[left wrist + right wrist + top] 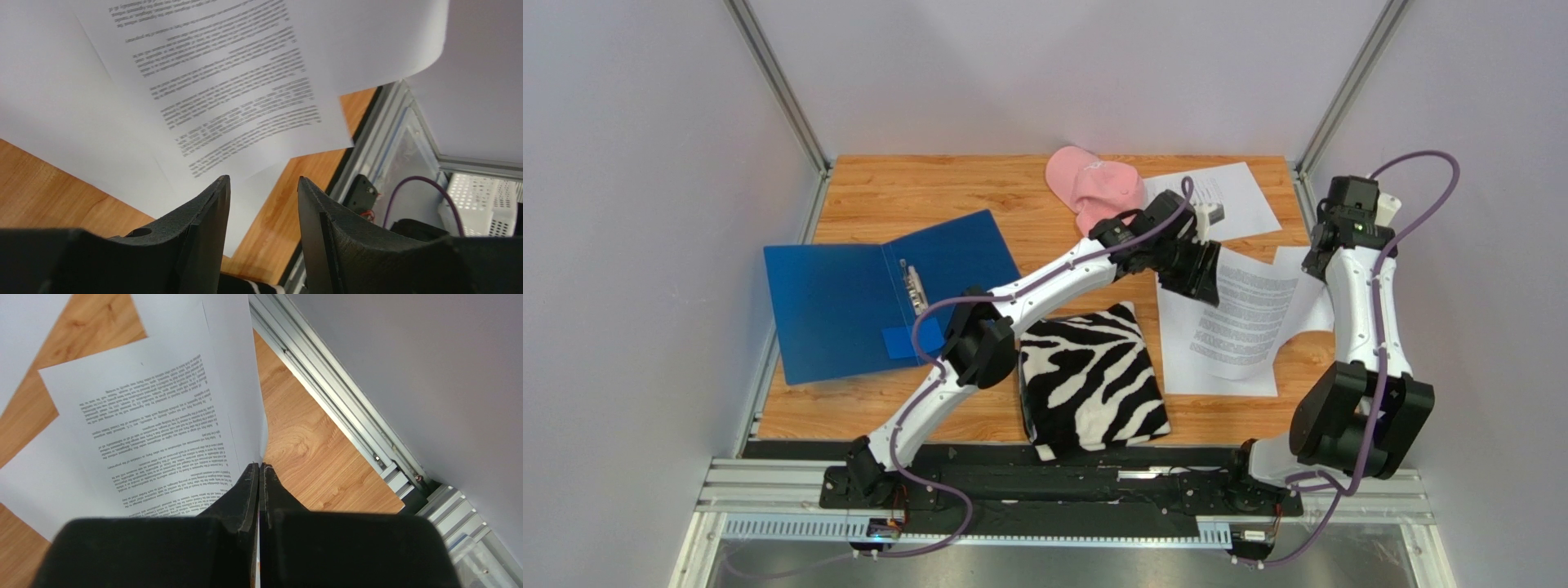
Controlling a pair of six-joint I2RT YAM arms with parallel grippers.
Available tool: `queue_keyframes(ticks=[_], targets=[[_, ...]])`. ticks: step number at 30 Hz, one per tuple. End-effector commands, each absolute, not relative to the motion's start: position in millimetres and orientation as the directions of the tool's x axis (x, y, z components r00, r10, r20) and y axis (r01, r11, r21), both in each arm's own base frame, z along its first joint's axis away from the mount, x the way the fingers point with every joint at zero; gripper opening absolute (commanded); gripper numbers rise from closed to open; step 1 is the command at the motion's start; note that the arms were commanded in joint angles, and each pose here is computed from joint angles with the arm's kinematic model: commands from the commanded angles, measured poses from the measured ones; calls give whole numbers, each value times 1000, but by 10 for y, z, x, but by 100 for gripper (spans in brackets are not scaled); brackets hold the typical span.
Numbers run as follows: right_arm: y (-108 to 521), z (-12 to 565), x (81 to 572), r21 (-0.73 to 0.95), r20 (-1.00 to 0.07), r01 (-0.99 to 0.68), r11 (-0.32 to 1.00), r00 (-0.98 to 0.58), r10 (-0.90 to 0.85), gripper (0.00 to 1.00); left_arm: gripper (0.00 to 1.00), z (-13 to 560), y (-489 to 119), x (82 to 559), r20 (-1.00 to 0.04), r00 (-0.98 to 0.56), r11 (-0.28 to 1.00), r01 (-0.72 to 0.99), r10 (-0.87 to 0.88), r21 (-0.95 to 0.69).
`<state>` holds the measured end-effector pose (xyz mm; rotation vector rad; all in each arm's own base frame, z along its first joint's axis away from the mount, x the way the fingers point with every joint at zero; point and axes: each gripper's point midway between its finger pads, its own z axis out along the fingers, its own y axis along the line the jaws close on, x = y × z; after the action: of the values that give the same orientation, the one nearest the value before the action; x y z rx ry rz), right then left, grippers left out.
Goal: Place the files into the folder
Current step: Pick up the file from the center of the board, then pass from the right arm to the left
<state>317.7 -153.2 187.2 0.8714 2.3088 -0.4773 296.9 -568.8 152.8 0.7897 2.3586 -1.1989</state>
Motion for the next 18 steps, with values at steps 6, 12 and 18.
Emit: queue_keyframes(ticks=[6, 12, 18], targets=[[-1530, 2866, 3077, -168, -794, 649, 742, -535, 288, 0, 55, 2743, -5404, 2901, -608, -762, 327, 645, 221, -690], [-1050, 3394, 3268, -126, -835, 493, 861, -521, 177, 0, 67, 3027, -5055, 2918, -594, -769, 265, 639, 236, -722], [82, 3665, 3474, 91, -836, 97, 991, -534, 129, 0, 82, 3387, -4297, 3089, -653, -732, 232, 681, 197, -694]])
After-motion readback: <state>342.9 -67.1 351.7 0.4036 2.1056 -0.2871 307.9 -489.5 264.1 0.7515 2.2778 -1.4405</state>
